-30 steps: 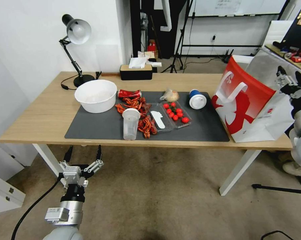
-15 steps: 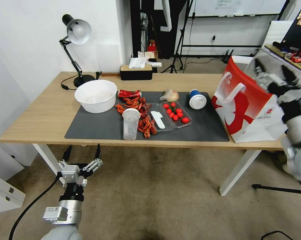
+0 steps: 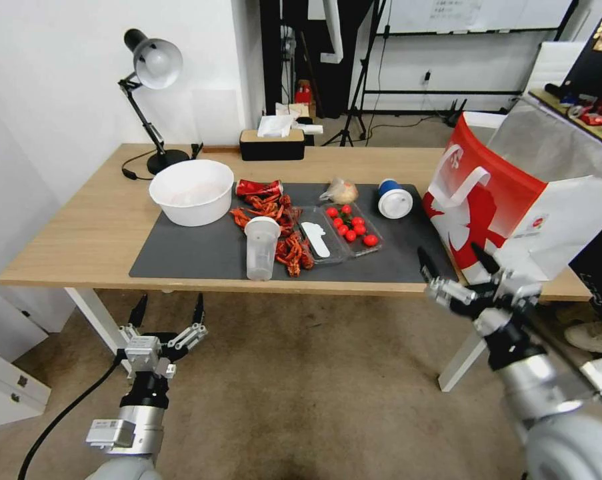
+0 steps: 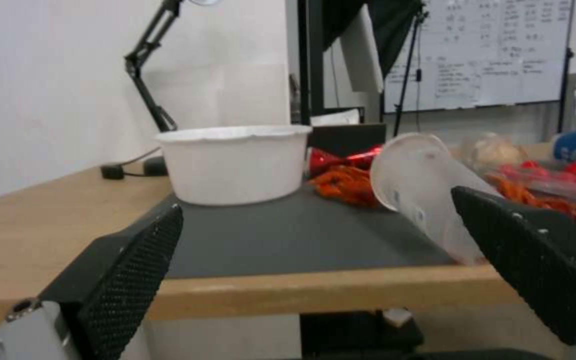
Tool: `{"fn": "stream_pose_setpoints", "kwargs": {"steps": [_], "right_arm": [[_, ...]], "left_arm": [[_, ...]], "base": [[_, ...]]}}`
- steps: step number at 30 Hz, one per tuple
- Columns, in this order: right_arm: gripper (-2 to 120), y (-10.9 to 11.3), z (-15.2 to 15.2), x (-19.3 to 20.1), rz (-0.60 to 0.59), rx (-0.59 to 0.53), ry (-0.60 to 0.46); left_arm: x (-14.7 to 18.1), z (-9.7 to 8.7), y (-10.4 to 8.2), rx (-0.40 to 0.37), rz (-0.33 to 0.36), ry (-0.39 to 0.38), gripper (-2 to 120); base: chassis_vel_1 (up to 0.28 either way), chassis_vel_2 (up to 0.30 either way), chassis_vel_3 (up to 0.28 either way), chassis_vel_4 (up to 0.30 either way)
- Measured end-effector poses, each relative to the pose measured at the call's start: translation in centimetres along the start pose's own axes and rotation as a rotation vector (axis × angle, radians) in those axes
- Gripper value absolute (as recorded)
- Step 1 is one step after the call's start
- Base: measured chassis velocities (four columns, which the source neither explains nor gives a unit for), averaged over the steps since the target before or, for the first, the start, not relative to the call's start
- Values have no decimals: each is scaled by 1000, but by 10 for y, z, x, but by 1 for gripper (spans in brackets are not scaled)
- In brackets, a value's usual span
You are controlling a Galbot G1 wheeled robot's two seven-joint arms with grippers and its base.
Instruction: Pick up the trash from the table and place it into the takeout bag.
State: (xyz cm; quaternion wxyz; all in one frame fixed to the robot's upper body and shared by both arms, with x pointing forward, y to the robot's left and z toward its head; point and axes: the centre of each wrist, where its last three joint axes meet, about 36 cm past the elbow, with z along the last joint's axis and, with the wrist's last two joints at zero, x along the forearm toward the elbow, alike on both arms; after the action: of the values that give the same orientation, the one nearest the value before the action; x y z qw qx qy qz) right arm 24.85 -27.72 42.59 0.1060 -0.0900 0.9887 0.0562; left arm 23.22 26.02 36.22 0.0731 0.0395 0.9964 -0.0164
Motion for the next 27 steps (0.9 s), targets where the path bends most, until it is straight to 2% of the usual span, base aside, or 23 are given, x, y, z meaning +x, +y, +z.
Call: {"fn": "stream_pose_setpoints", "kwargs": {"steps": [1,3,4,7,9,27], "right_arm": [[100,0,0,0,0,0,0],[100,3,26,14,32,-18,33],[100,3,26,14,32,-18,33],[100,-1,57,29,60,-1,44],[100,-3,64,33,67,1,64],[100,-4,68,25,66,-3,106]], "left_arm": [[0,0,0,0,0,0,100],[1,6,0,3,3,13,100],[1,6,0,3,3,13,100],[1,11,0,11,2,20,100],[1,12,0,14,1,23,100],[2,21,-1,21,-5,41,100]], "base": [[0,0,0,0],[0,0,0,0],[0,0,0,0],[0,0,0,0],[0,0,0,0],[0,0,0,0]]}}
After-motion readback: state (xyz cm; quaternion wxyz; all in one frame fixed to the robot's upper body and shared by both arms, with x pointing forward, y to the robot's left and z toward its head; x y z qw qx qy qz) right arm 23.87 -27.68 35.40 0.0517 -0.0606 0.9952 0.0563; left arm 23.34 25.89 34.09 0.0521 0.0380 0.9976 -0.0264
